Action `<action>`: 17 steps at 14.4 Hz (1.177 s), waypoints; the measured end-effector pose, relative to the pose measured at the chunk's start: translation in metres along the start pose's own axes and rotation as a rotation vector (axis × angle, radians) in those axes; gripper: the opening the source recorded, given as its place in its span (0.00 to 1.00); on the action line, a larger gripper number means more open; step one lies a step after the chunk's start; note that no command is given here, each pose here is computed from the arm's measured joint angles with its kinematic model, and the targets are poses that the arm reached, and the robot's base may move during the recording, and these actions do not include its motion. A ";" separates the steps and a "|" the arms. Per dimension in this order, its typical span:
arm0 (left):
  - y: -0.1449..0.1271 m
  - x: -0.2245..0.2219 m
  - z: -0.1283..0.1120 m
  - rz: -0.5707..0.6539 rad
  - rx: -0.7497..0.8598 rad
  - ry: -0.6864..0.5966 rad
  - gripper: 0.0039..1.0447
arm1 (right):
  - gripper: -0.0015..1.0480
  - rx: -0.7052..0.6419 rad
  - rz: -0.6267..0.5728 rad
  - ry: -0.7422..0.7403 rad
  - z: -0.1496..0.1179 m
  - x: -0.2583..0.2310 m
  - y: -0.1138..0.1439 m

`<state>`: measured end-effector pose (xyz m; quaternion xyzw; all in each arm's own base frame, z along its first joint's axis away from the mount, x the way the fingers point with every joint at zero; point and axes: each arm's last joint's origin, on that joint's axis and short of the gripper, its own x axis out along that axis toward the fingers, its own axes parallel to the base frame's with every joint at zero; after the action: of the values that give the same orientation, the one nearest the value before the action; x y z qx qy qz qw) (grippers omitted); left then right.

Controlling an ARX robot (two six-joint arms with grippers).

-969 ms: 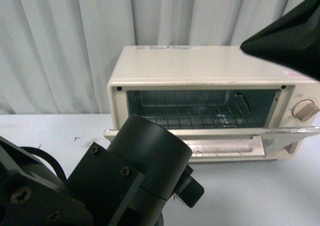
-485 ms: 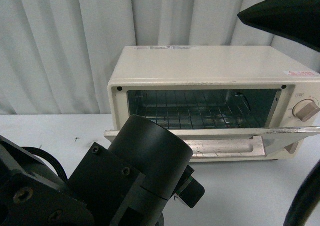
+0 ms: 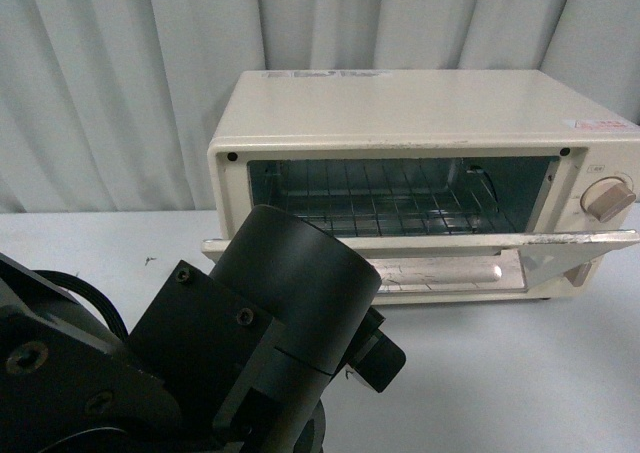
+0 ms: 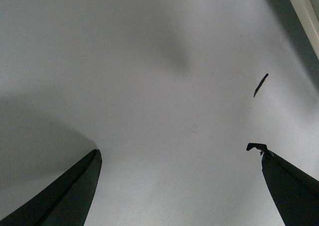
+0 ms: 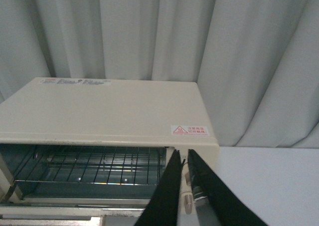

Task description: Open oven

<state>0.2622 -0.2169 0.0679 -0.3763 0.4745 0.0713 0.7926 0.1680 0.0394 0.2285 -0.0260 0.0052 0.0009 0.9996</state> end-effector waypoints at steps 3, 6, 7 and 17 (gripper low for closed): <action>0.000 0.000 0.000 0.001 0.000 -0.001 0.94 | 0.02 0.029 -0.007 -0.010 -0.017 -0.013 -0.013; 0.000 0.000 0.000 0.001 0.000 -0.001 0.94 | 0.02 0.033 -0.004 -0.007 -0.029 -0.022 -0.020; 0.000 0.000 0.000 0.001 0.000 -0.001 0.94 | 0.02 0.034 -0.001 -0.008 -0.032 -0.025 -0.022; 0.000 0.000 0.000 0.001 0.000 -0.002 0.94 | 0.02 0.037 -0.002 -0.014 -0.062 -0.052 -0.036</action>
<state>0.2621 -0.2168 0.0679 -0.3759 0.4739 0.0721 0.7931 0.1160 0.0000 0.1695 -0.0073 -0.0020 -0.0002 1.0000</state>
